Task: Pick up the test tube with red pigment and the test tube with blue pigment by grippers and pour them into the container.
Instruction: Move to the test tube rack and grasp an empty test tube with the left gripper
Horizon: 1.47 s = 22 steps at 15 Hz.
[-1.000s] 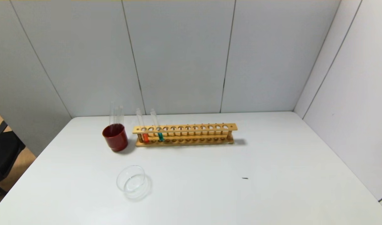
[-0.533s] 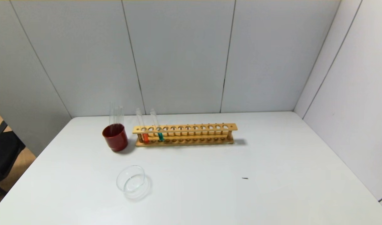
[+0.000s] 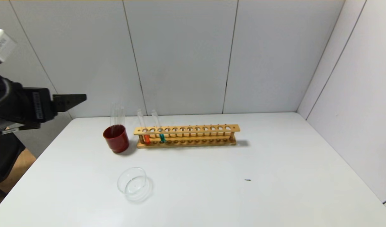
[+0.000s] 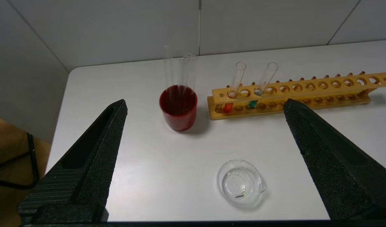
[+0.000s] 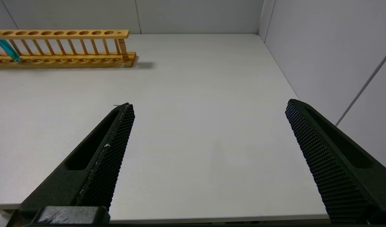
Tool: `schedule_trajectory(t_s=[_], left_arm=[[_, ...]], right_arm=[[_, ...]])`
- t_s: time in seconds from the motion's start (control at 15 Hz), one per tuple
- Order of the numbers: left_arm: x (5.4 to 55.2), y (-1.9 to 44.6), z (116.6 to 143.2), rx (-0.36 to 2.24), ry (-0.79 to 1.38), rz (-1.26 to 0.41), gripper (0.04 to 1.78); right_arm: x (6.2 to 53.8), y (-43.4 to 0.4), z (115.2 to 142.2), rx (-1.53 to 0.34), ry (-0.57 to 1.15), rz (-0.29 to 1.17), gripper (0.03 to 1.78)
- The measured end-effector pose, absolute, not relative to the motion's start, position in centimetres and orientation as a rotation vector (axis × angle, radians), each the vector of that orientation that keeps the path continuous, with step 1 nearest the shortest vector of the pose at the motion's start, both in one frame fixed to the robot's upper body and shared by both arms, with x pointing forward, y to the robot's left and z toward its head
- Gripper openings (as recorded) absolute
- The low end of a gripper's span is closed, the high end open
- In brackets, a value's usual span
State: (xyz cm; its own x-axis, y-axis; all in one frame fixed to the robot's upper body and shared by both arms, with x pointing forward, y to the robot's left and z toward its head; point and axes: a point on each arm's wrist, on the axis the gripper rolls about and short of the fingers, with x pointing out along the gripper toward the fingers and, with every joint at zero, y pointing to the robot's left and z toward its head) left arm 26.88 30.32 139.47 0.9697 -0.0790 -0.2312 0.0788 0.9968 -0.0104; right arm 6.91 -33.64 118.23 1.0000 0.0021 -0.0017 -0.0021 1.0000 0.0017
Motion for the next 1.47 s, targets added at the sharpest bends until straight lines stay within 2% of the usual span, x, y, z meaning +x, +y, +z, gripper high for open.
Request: schedule_trajectory(t_s=[0.27, 0.8, 1.13, 1.47], left_arm=[[31.4, 27.8, 136.2, 0.008, 0.274, -0.138, 1.74], [38.4, 25.9, 128.6, -0.034, 0.354, -0.136, 1.74], [40.9, 25.3, 126.3, -0.046, 0.365, -0.137, 1.74], [43.1, 24.7, 125.1, -0.070, 0.372, -0.132, 1.74]], right_arm=[[6.9, -33.6, 118.2, 0.002, 0.002, 0.002, 1.75], [6.9, -33.6, 118.2, 0.002, 0.002, 0.003, 1.75], [6.9, -33.6, 118.2, 0.002, 0.002, 0.003, 1.75], [6.9, -33.6, 118.2, 0.002, 0.002, 0.003, 1.75]])
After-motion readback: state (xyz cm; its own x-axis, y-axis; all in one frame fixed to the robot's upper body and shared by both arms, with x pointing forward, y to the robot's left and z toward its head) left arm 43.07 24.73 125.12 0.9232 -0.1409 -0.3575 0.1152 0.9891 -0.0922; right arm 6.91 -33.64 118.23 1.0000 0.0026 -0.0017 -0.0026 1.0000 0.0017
